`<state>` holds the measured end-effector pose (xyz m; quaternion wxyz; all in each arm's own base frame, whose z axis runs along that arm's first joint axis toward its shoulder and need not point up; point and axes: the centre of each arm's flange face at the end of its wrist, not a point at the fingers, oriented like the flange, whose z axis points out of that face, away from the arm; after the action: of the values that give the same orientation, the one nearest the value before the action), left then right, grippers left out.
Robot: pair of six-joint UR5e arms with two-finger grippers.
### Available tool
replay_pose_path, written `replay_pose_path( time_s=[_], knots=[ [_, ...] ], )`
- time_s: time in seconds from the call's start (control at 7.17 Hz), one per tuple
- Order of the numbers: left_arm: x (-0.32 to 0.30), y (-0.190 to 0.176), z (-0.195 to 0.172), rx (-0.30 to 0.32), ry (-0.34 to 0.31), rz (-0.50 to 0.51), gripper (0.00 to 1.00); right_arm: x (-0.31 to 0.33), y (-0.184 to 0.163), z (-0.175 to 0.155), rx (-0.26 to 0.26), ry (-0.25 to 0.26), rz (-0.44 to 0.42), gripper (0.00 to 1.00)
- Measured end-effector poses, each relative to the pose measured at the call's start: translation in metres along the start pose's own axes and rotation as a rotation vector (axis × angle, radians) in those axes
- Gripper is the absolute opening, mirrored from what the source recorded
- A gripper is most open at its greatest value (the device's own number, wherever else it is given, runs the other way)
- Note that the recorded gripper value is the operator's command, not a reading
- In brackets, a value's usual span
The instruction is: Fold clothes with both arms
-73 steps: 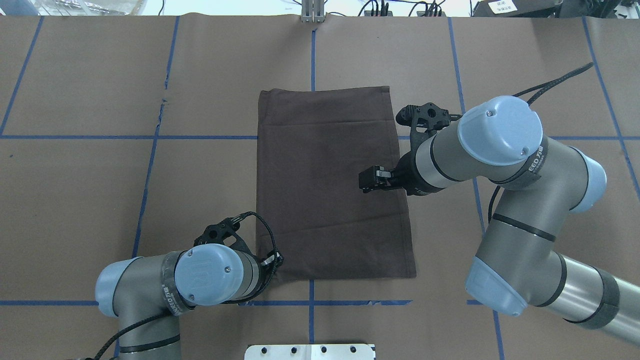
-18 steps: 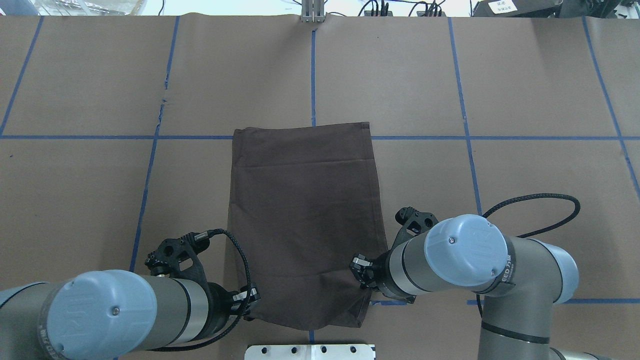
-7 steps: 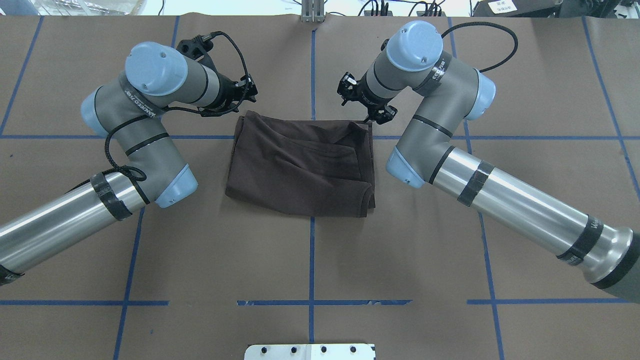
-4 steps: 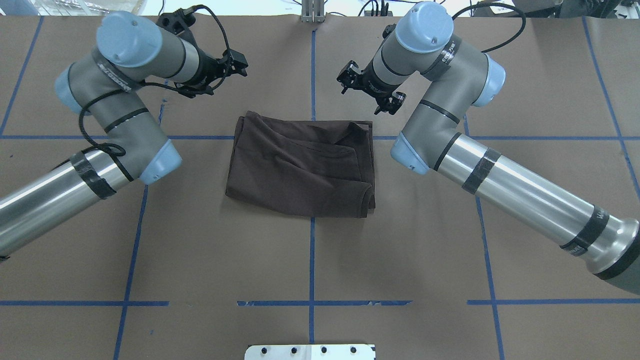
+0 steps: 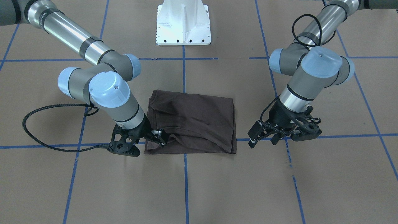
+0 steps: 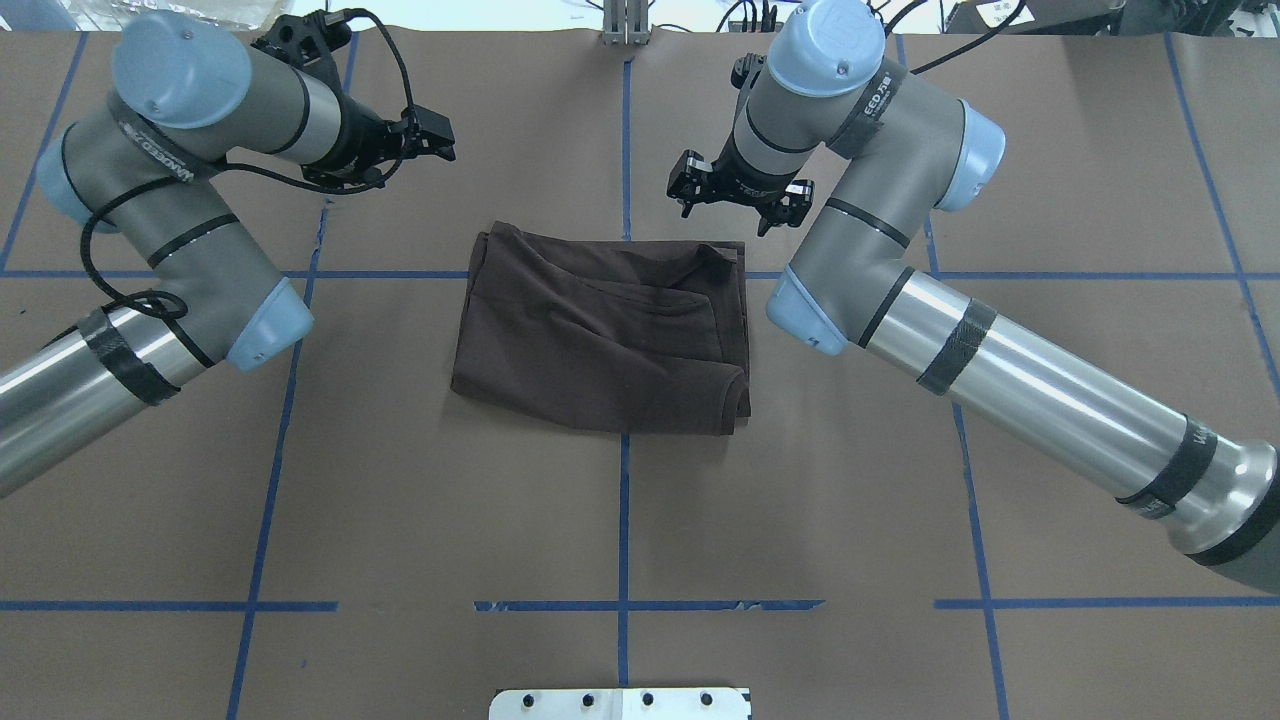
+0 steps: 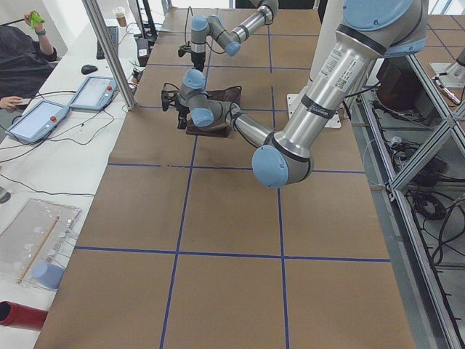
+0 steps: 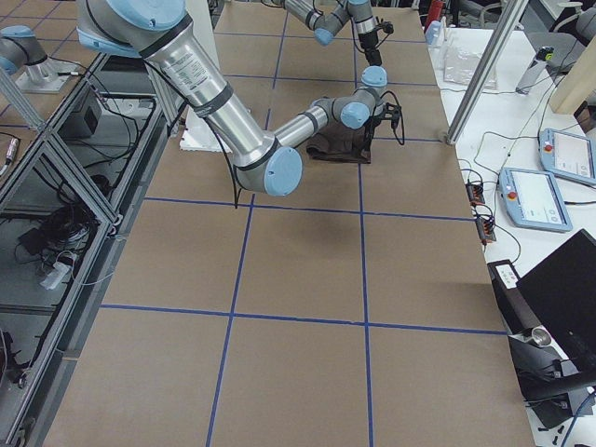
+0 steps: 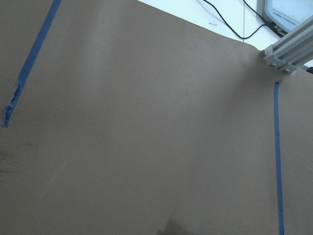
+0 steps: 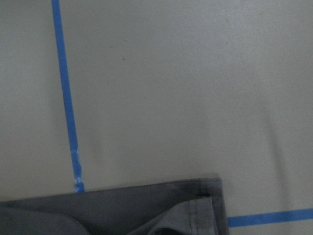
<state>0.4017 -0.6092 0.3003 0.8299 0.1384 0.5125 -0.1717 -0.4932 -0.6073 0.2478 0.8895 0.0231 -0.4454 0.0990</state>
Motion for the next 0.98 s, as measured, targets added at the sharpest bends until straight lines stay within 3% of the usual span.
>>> replay_pose_path(
  time_s=[0.28,0.42,0.56,0.98],
  knots=[
    [0.009,0.006,0.008,0.01,-0.002,0.01,0.99,0.008,0.03,0.001,-0.015,-0.019,-0.172,0.99],
    [0.01,0.006,0.008,0.01,0.0,0.011,0.99,0.006,0.053,0.013,-0.02,-0.017,-0.245,0.94],
    [0.011,0.007,0.007,0.01,0.001,0.011,0.99,-0.002,0.073,0.028,-0.007,0.001,-0.279,0.76],
    [0.012,0.006,0.004,0.009,0.004,0.012,0.99,-0.01,0.096,0.054,0.023,0.044,-0.277,0.49]
  ],
)
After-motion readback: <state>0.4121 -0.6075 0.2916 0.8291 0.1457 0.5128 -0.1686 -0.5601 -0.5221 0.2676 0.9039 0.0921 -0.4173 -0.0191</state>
